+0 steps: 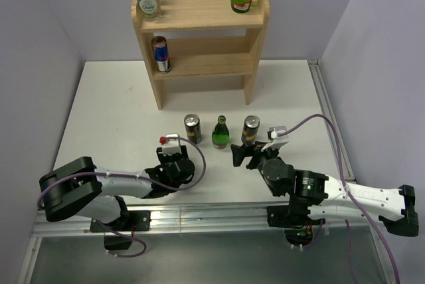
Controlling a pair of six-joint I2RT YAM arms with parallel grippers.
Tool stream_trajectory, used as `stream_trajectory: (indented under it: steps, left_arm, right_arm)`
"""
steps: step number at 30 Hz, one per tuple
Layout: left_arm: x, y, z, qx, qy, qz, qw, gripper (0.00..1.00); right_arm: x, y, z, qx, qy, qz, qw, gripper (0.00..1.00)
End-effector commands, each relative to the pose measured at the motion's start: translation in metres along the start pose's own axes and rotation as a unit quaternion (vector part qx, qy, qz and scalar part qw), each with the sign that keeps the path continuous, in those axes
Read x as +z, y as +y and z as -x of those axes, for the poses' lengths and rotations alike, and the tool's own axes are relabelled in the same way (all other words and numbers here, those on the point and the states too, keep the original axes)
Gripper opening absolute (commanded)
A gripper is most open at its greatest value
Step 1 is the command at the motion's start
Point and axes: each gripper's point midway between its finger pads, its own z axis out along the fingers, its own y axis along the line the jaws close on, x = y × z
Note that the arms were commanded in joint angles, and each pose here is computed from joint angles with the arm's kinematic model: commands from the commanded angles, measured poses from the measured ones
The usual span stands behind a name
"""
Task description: Place and organize the beverage onto the shelf
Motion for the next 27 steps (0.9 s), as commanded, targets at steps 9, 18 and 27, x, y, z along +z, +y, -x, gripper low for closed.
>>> stream_trajectory:
  steps: [9,18,27]
  left_arm:
    - [-0.040,-0.043,0.161,-0.055,-0.090,-0.015,0.994,0.00]
    - [-0.001,-0.079,0.273,-0.032,-0.124,-0.029,0.991,0.00]
    - [0.054,-0.093,0.346,-0.031,-0.153,-0.020,0.988,0.00]
  right_arm:
    - [0.000,-0.003,-0.003,0.017,-0.009,-0.002,1.000,1.00]
    - [0.000,-0.006,-0.008,0.022,-0.008,0.001,1.000,1.00]
    - [-0.005,-0.016,-0.016,0.032,-0.004,0.001,0.999,1.00]
